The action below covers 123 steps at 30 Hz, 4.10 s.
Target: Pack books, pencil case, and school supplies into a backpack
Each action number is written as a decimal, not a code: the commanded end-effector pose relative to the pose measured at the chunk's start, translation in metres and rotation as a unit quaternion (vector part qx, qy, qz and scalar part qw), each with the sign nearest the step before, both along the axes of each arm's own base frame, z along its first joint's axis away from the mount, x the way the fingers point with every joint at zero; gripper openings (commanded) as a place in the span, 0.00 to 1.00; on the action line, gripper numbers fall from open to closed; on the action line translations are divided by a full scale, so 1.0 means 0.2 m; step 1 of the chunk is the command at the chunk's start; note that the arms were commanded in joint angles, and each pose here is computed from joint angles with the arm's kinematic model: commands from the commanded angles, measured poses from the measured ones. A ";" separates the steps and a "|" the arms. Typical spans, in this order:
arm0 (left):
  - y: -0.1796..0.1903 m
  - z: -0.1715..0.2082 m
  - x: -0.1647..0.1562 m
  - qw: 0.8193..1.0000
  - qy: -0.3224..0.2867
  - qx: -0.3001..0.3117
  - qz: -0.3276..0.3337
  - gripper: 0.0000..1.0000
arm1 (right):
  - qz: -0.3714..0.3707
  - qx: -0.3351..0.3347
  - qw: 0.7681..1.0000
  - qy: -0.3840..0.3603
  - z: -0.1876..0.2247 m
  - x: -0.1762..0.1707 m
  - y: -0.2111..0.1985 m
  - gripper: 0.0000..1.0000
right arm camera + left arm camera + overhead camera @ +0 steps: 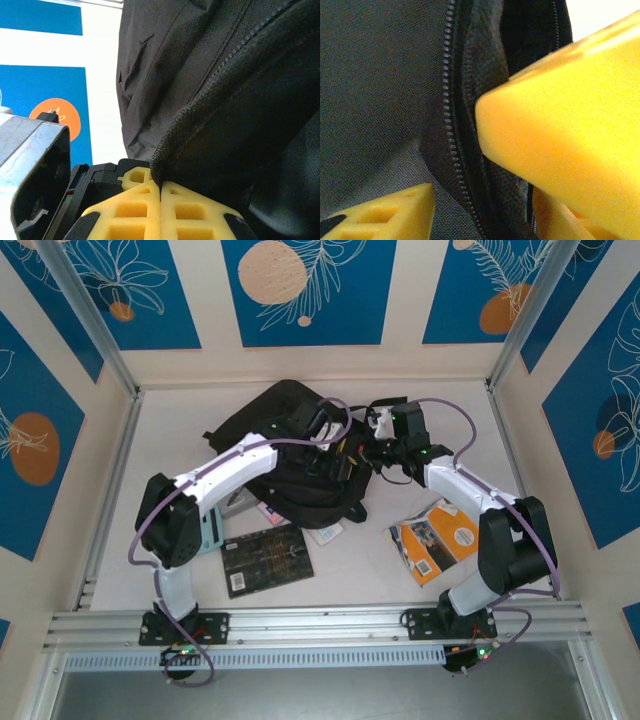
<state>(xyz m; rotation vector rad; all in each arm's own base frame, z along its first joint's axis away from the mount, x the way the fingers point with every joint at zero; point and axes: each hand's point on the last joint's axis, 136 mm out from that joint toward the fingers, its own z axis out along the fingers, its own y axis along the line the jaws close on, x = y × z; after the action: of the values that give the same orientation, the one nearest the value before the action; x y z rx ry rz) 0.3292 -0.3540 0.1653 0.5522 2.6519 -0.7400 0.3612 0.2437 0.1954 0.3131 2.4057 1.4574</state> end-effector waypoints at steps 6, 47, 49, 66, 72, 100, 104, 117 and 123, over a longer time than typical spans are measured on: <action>0.06 0.18 0.04 0.998 -0.056 0.030 -0.003 0.00 | -0.010 -0.014 1.000 -0.008 0.04 -0.03 -0.07 0.00; 0.28 0.45 0.17 0.998 -0.042 -0.023 0.046 0.69 | 0.026 0.027 0.999 0.004 -0.04 0.00 0.25 0.00; 0.26 0.42 0.19 0.998 -0.034 -0.028 0.045 0.69 | 0.027 0.027 0.999 0.004 -0.05 0.00 0.25 0.00; 0.31 0.59 0.38 0.992 -0.077 -0.049 0.085 0.00 | 0.011 -0.059 0.997 -0.050 0.03 -0.09 0.11 0.31; 0.45 0.90 0.51 0.978 -0.149 -0.070 0.131 0.00 | 0.021 -0.099 0.987 -0.123 0.15 -0.22 0.02 0.55; 0.47 0.74 0.77 0.973 -0.068 -0.164 0.148 0.00 | 0.271 -0.445 0.836 -0.174 -0.60 -0.46 0.69 0.85; 0.49 0.75 0.78 0.969 -0.052 -0.186 0.151 0.00 | 0.280 -0.462 0.827 -0.155 -0.69 -0.40 0.74 0.85; 0.50 0.77 0.77 0.967 -0.045 -0.199 0.151 0.00 | 0.296 -0.493 0.807 -0.135 -0.85 -0.34 0.78 0.52; 0.52 0.78 0.78 0.966 -0.044 -0.203 0.154 0.01 | 0.278 -0.489 0.812 -0.154 -0.76 -0.32 0.78 0.40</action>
<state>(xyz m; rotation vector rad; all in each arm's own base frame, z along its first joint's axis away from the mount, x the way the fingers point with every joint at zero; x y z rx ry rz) 0.4935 -0.2573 0.2817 0.0399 2.4158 -1.0362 0.2959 0.4049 0.0279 -0.8694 2.6897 0.1939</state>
